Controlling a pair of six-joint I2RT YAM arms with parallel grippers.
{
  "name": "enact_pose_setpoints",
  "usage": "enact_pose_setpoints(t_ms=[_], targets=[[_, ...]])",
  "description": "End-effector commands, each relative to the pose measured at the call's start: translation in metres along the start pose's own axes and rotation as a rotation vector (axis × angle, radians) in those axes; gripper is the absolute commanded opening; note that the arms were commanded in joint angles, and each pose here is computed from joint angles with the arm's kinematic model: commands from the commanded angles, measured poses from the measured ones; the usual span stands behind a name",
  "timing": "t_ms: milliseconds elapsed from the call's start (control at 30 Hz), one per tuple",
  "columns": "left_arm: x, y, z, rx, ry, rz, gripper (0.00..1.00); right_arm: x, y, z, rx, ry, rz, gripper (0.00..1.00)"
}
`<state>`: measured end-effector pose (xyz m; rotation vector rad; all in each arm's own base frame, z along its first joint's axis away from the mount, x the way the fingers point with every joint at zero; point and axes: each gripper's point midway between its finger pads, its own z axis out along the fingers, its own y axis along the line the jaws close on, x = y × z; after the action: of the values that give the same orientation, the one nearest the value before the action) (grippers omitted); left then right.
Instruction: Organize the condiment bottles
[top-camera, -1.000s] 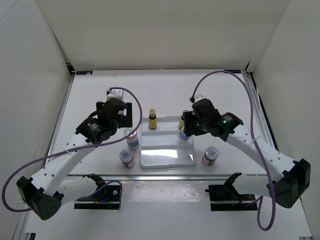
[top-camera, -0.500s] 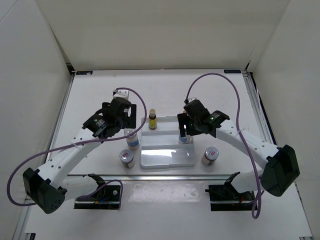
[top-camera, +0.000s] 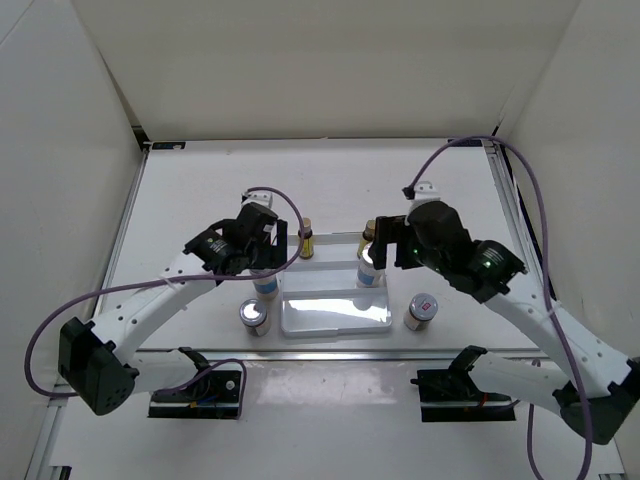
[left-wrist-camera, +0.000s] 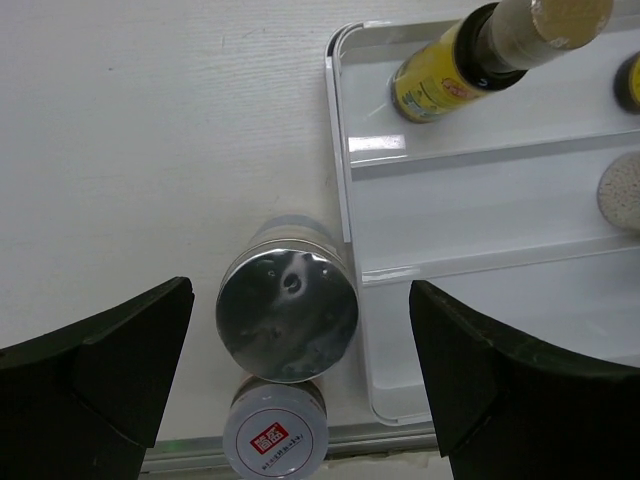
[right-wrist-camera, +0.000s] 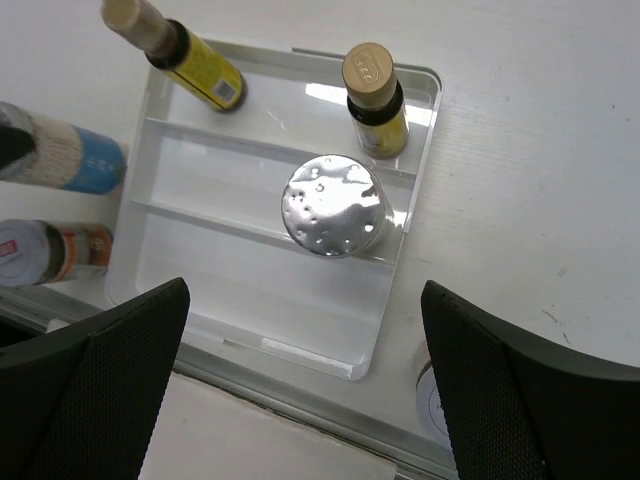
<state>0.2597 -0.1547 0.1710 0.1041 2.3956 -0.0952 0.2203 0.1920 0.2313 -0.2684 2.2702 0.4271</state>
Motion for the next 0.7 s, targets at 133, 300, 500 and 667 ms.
enact_pose_setpoints(t_ms=[133,300,500,667], targets=[[0.02,0.001,0.015,-0.033,0.062,-0.035,1.0,0.006,-0.012,-0.026,0.024,-0.011,0.021,1.0],[0.026,0.0,0.023,-0.05,0.092,-0.033,0.91,0.012,-0.018,-0.03,0.045,0.007,0.024,1.0],[0.008,-0.004,0.011,-0.02,0.037,-0.057,0.37,0.014,-0.028,-0.042,0.073,-0.009,0.024,1.0],[-0.038,-0.016,-0.032,0.065,-0.092,-0.09,0.29,0.015,-0.036,-0.051,0.097,-0.026,0.025,1.0]])
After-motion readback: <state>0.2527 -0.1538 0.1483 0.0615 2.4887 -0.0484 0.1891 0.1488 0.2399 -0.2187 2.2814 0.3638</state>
